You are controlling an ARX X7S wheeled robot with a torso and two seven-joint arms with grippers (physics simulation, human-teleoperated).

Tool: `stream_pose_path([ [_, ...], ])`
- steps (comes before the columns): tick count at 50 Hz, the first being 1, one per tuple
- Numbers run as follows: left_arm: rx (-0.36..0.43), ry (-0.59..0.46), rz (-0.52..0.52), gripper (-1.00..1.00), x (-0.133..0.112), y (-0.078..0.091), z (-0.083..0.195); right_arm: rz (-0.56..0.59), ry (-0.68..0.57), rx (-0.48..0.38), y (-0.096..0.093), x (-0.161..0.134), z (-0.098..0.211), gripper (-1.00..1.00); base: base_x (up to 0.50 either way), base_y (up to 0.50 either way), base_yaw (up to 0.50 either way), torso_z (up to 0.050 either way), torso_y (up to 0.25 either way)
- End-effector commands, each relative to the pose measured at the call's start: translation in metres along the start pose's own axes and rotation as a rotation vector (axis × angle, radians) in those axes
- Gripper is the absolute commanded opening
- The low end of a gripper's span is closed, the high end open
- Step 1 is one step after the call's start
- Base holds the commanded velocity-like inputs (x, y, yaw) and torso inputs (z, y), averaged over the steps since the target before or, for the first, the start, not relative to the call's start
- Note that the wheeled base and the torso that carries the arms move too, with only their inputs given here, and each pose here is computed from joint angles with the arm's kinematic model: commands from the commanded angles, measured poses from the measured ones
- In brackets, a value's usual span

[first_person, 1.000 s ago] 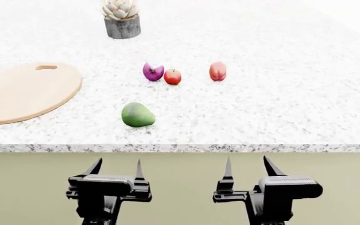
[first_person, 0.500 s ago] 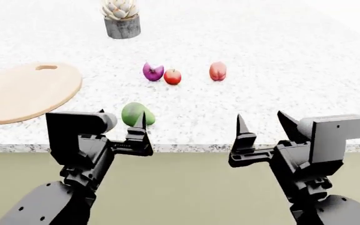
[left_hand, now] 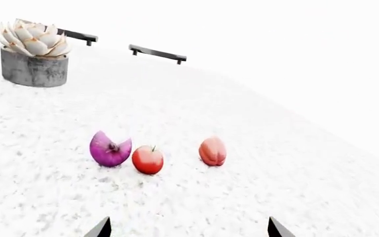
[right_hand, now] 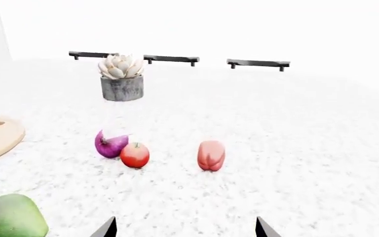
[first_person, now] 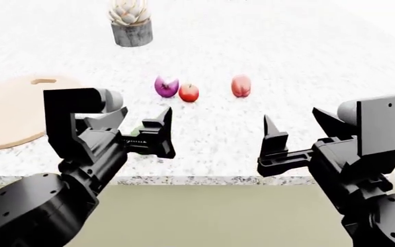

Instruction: Place the avocado, onion, tomato and bell pepper on the cutting board.

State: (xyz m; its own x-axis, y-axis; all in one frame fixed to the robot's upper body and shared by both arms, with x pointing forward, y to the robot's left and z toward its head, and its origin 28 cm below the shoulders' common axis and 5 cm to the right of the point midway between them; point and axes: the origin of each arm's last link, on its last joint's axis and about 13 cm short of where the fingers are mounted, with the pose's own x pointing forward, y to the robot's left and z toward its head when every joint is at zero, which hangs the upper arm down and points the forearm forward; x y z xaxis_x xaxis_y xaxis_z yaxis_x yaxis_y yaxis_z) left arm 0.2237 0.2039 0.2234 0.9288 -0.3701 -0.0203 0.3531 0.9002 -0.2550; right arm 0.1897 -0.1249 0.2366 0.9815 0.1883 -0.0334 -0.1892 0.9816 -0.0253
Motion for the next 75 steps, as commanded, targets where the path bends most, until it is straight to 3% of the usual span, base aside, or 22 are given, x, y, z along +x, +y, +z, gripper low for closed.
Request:
stream_pose_path([
  [1, -0.003, 0.006, -0.02, 1.0, -0.002, -0.001, 0.005, 0.003, -0.017, -0.024, -0.001, -0.002, 0.011, 1.0, 0.5, 0.0, 0.0, 0.0, 0.0],
  [26, -0.04, 0.073, -0.068, 1.0, 0.0, -0.004, 0.001, -0.014, -0.026, -0.059, -0.001, -0.009, 0.021, 1.0, 0.5, 0.0, 0.0, 0.0, 0.001],
  [37, -0.06, 0.077, -0.082, 1.0, -0.003, -0.005, 0.002, -0.002, 0.001, -0.082, -0.001, -0.007, 0.024, 1.0, 0.01, 0.0, 0.0, 0.0, 0.001],
  [47, -0.064, 0.079, -0.088, 1.0, -0.004, -0.004, 0.003, 0.066, 0.086, -0.152, -0.002, 0.012, 0.037, 1.0, 0.0, 0.0, 0.0, 0.0, 0.0],
  [53, -0.055, 0.069, -0.08, 1.0, -0.004, -0.002, 0.005, 0.124, 0.128, -0.129, -0.005, 0.032, 0.04, 1.0, 0.0, 0.0, 0.0, 0.0, 0.0],
  [55, -0.054, 0.068, -0.08, 1.0, -0.004, -0.002, 0.005, 0.107, 0.151, -0.094, -0.008, 0.04, 0.041, 1.0, 0.0, 0.0, 0.0, 0.0, 0.0],
  [75, -0.024, 0.075, -0.083, 1.0, -0.004, -0.002, 0.007, 0.138, 0.286, -0.044, -0.013, 0.08, 0.035, 1.0, 0.0, 0.0, 0.0, 0.0, 0.0],
])
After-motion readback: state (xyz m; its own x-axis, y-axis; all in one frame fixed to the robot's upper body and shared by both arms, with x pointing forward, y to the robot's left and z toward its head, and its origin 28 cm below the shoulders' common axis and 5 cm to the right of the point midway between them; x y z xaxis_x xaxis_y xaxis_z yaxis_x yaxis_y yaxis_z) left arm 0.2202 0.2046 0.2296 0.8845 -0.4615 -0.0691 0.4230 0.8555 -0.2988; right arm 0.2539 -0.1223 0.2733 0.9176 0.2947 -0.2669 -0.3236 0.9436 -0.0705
